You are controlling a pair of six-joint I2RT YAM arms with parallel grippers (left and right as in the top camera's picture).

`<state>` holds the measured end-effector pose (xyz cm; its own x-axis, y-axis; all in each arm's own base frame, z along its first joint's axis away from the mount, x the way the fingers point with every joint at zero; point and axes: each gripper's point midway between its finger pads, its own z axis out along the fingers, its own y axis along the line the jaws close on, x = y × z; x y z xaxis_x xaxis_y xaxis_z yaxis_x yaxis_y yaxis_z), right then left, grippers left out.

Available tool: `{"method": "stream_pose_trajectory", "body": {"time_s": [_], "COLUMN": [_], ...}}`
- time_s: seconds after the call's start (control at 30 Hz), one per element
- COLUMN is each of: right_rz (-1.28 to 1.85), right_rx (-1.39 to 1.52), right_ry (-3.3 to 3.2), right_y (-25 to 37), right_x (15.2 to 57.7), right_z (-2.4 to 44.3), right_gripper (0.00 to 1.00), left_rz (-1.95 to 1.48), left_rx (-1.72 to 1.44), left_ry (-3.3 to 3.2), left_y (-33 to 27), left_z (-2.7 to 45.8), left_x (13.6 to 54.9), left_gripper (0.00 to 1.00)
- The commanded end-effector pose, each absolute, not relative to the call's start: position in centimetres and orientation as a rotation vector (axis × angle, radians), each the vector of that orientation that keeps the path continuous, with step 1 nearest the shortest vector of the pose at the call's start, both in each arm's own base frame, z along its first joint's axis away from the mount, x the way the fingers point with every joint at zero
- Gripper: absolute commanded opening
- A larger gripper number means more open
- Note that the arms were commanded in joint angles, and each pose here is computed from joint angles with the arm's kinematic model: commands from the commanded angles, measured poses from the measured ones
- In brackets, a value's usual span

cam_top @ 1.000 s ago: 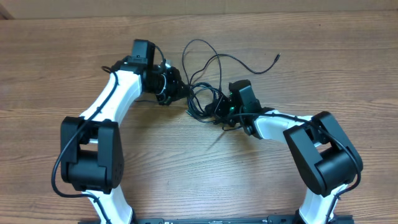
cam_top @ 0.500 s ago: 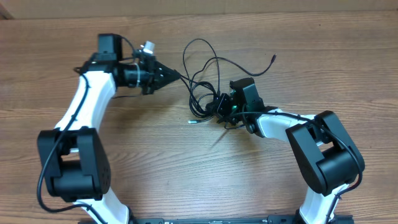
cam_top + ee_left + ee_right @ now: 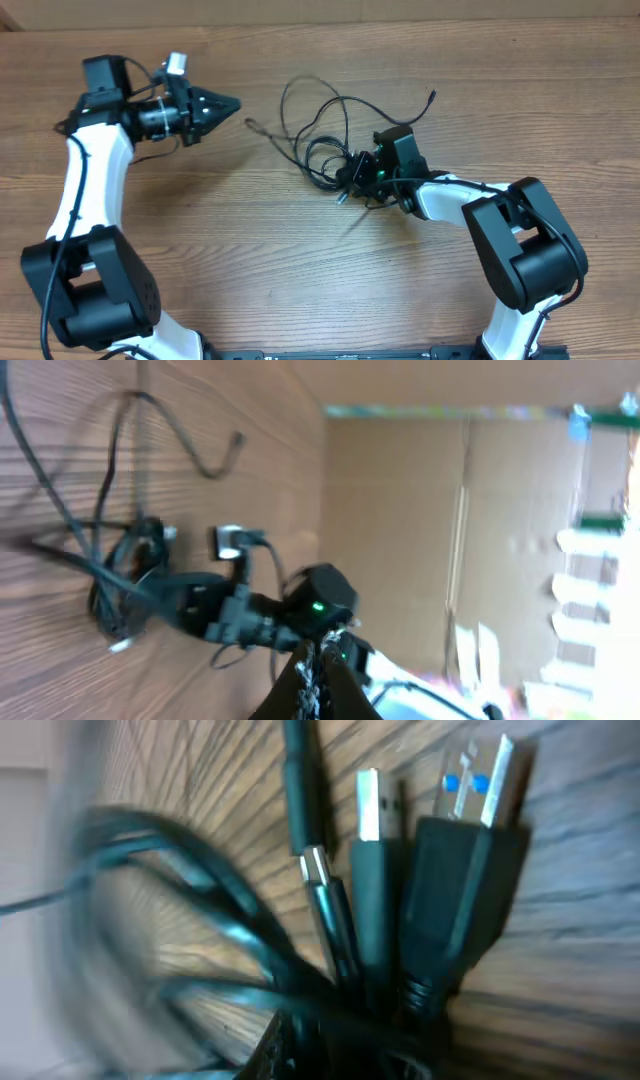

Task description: Untangle cables

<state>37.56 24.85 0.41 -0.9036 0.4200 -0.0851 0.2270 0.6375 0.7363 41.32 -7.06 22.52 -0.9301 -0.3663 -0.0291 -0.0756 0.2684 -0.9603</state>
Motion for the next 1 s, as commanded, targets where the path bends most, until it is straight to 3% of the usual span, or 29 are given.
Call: {"method": "stream_pose_trajectory", "body": {"time_s": [0.0,0.23,0.4,0.53,0.77,0.97], "right_rz": [1.105,1.106,1.105,1.106,1.106,1.106], "right_rx": [0.523,0.523,0.523,0.522,0.522,0.522], "right_ry": [2.598,2.597,2.598,2.598,2.598,2.599], "right_y": [24.5,24.5,24.5,24.5,24.5,24.5], "right_x": [37.9,37.9,37.9,37.9,37.9,37.9], "right_z": [0.4,0.4,0.4,0.4,0.4,0.4], "right_gripper": [0.04,0.04,0.04,0.04,0.04,0.05], "left_rz": [-1.411,-0.992,-0.748,-0.536,-0.202,-0.117], "left_rx": [-0.5,-0.615,-0.576,-0.582,-0.646,-0.647], "left_ry": [2.429,2.727,2.841,2.868,2.804,2.812], "left_y": [-5.8,-7.2,-10.2,-11.9,-13.1,-14.6], "left_z": [20.1,14.8,13.0,12.0,11.1,9.1], "left_x": [41.7,39.5,38.3,37.7,37.2,37.0], "left_gripper": [0.04,0.08,0.51,0.72,0.68,0.66]}}
